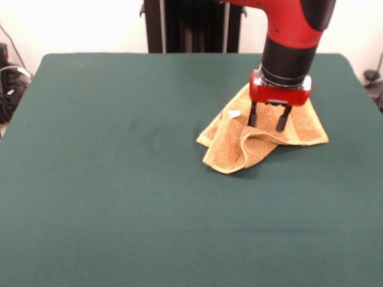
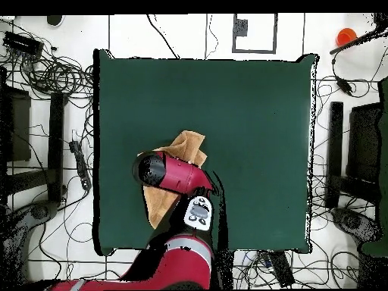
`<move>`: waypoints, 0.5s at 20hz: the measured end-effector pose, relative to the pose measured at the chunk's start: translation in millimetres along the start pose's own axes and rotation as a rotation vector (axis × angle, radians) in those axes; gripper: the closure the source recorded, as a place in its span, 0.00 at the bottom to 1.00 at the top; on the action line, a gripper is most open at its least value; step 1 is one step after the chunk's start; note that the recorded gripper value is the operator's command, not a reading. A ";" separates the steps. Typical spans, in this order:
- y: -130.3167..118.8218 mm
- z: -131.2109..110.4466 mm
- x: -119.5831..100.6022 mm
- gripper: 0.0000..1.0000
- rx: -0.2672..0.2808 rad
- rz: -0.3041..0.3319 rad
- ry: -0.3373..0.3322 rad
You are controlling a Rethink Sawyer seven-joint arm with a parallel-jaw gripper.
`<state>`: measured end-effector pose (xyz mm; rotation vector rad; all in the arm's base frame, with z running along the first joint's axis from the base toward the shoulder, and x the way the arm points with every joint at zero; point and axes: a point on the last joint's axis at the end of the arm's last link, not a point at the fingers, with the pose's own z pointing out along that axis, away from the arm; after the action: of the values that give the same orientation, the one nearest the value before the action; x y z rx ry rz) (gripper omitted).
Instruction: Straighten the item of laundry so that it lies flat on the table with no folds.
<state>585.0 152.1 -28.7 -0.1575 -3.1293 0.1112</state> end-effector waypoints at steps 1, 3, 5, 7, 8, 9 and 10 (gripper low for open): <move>-0.1 -0.1 -0.2 0.00 0.000 0.000 0.002; 0.2 -0.9 -1.3 0.00 0.001 -0.002 0.007; 0.3 -1.4 -1.8 0.00 0.003 -0.004 0.010; 0.3 -1.9 -2.4 0.00 0.003 -0.004 0.012; 0.5 -2.1 -2.8 0.00 0.003 -0.005 0.012; 0.4 -2.1 -2.8 0.00 0.003 -0.005 0.012; 0.5 -2.1 -2.8 0.00 0.003 -0.005 0.012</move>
<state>587.8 152.5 -26.7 -0.1504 -3.1169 0.1137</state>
